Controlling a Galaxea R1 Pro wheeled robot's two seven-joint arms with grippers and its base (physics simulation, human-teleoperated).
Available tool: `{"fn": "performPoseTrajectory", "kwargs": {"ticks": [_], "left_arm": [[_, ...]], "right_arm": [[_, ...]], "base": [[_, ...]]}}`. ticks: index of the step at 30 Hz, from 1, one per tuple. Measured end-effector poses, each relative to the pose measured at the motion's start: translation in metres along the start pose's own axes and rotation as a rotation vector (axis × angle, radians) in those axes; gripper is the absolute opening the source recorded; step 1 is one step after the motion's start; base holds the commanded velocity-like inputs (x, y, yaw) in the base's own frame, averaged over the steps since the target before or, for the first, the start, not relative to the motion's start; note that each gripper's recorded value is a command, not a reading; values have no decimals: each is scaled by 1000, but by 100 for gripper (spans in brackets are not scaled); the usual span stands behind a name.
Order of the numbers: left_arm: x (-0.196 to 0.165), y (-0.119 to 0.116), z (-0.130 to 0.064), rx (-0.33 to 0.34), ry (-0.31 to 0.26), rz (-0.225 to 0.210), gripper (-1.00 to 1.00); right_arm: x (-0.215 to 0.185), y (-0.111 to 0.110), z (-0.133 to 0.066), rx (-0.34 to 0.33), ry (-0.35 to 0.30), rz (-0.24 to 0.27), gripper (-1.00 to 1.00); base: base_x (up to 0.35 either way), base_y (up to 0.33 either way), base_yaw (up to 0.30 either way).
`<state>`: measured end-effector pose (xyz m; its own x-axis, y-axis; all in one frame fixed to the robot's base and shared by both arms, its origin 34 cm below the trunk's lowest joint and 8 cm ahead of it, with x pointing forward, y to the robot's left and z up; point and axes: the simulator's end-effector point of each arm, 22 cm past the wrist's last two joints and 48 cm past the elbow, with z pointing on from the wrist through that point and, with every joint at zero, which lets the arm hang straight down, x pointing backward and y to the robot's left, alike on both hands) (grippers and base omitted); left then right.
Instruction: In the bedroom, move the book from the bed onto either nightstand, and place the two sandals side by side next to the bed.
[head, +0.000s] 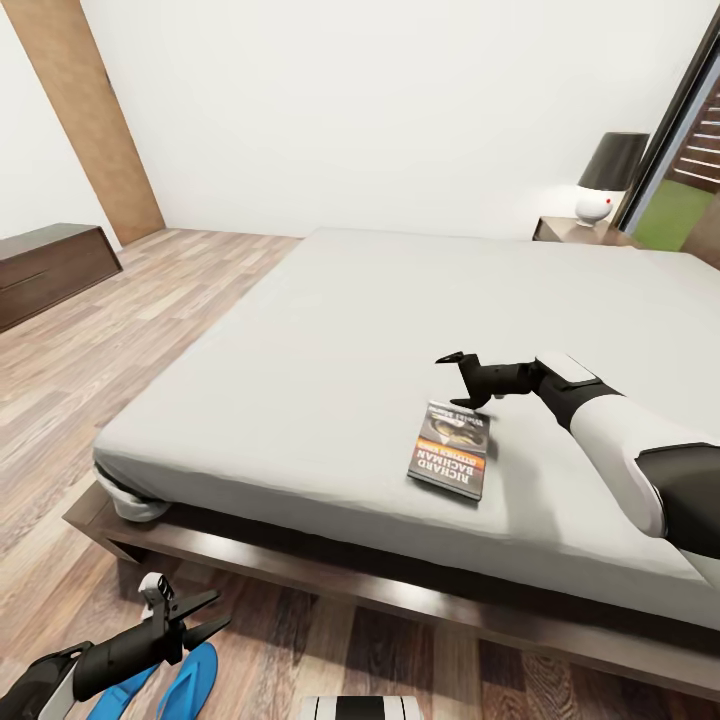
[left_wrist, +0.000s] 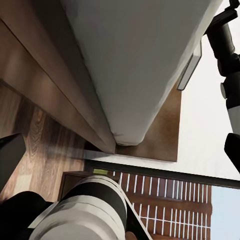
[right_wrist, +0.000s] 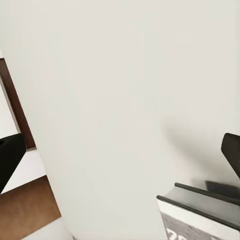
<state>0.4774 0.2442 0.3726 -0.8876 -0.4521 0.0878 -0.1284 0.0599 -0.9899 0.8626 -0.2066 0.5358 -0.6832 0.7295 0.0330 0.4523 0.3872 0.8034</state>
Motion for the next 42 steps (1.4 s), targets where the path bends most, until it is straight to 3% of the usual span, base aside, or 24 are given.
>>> {"fn": "performPoseTrajectory", "kwargs": {"ticks": [42], "left_arm": [[0,0,0,0,-1,-4,100]], "right_arm": [[0,0,0,0,0,0,100]], "base": [[-31,23,0]]}}
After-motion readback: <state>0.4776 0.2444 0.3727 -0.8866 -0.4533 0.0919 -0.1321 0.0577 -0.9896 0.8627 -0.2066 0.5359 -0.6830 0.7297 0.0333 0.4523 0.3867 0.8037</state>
